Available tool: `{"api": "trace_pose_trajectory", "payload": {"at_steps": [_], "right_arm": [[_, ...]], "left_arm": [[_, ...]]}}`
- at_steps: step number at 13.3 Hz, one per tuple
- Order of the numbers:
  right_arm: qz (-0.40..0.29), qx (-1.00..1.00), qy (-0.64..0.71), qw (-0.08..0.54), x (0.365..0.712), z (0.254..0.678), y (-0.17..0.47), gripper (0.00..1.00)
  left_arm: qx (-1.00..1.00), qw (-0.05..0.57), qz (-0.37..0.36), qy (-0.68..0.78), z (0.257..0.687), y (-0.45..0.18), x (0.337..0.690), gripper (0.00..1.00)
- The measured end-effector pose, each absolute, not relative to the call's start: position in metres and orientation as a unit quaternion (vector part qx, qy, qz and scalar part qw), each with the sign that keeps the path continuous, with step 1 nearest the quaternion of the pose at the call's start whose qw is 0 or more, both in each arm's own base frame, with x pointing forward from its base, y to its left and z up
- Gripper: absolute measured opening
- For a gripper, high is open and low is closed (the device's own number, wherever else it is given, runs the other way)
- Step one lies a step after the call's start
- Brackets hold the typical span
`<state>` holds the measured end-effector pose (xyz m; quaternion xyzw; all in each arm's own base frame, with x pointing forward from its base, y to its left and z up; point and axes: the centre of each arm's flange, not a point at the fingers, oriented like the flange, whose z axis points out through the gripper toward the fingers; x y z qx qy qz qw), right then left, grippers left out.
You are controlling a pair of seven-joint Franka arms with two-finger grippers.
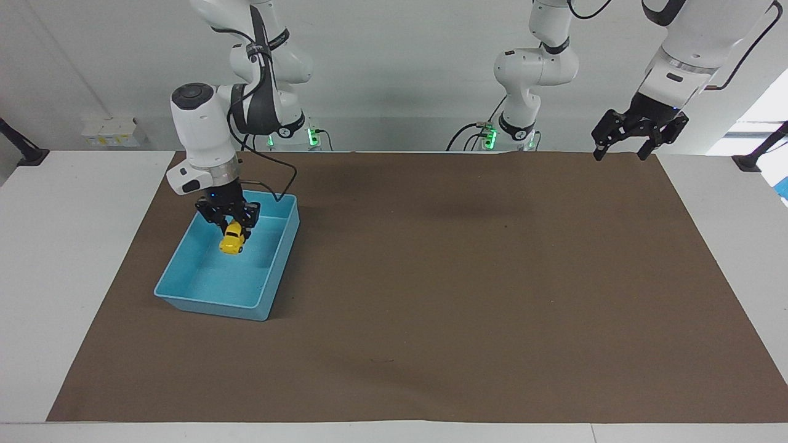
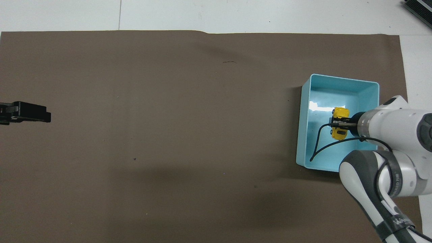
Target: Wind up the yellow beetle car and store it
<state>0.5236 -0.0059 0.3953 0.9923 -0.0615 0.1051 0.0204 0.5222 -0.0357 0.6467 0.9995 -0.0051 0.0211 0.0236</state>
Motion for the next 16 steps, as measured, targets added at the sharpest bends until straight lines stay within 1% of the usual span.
{"api": "trace_pose_trajectory", "payload": {"at_steps": [4, 8, 10, 13, 14, 16], "right_arm": [[0.110, 0.992, -0.053, 0.020, 0.500, 0.352, -0.020, 0.50], [0.104, 0.993, -0.056, 0.015, 0.486, 0.324, -0.021, 0.50], [0.102, 0.994, -0.048, 0.014, 0.483, 0.316, -0.020, 0.50], [0.100, 0.994, -0.038, 0.014, 0.483, 0.314, -0.020, 0.50], [0.100, 0.994, -0.038, 0.014, 0.483, 0.314, -0.020, 0.58], [0.103, 0.994, -0.037, 0.015, 0.486, 0.317, -0.020, 0.79]], "left_arm": [[1.000, 0.023, 0.008, -0.005, 0.644, -0.034, 0.520, 1.00], [1.000, 0.023, 0.007, -0.004, 0.644, -0.033, 0.519, 1.00], [1.000, 0.023, 0.007, -0.004, 0.644, -0.033, 0.519, 1.00], [1.000, 0.023, 0.006, -0.003, 0.644, -0.032, 0.519, 1.00], [1.000, 0.023, 0.006, -0.003, 0.644, -0.032, 0.519, 1.00], [1.000, 0.023, 0.006, -0.003, 0.644, -0.032, 0.519, 1.00]]}}
